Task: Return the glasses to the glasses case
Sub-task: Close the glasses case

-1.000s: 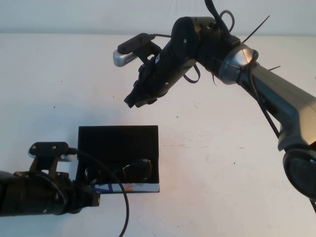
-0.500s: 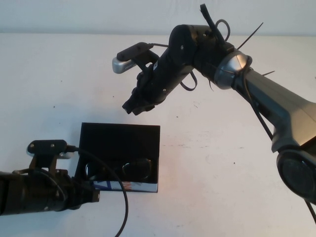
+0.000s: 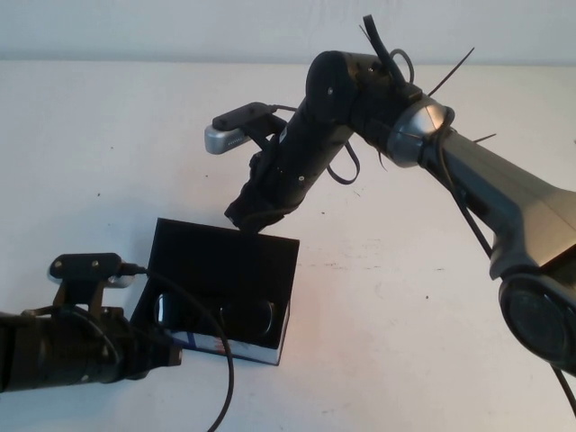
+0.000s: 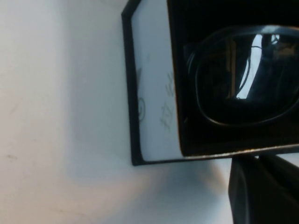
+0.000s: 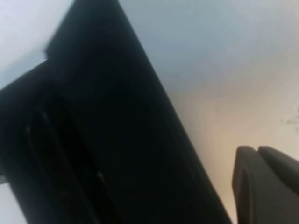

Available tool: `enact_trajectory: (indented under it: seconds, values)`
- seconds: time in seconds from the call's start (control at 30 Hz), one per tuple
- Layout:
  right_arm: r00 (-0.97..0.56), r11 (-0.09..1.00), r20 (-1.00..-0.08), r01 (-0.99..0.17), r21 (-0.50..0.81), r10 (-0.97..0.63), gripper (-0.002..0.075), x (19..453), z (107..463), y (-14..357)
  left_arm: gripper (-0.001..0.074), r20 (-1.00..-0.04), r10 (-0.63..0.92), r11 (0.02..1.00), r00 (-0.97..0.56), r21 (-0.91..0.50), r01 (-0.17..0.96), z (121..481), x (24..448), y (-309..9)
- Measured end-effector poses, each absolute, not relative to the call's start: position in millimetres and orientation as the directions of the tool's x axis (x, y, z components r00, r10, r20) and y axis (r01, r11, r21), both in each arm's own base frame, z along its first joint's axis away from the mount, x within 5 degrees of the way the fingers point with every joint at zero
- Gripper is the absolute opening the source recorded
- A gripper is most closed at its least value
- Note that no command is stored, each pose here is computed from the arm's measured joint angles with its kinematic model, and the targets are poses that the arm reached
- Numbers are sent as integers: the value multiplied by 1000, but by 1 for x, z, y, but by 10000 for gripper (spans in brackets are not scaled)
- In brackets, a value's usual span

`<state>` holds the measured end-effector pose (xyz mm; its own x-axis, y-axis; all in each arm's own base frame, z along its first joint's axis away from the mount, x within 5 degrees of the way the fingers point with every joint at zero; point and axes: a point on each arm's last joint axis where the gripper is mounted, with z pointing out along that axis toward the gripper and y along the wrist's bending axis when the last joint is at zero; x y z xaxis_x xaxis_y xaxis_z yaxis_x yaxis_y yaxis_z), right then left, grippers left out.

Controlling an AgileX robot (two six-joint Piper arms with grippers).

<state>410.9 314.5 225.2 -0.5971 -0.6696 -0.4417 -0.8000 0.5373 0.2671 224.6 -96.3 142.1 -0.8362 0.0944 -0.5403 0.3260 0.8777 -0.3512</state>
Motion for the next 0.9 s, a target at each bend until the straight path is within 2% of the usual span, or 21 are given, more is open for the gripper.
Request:
enact_trajectory:
  seconds: [0.43,0.9]
  values:
    - [-610,509,-495,-791,339,-619,-11,408,243,322,-1,-551,75,878,-831,-358,317,143,226,-96]
    - [-634,505,-479,-774,383,-607,-11,391,247,343,-1,-554,75,878,-829,-357,318,143,226,-97]
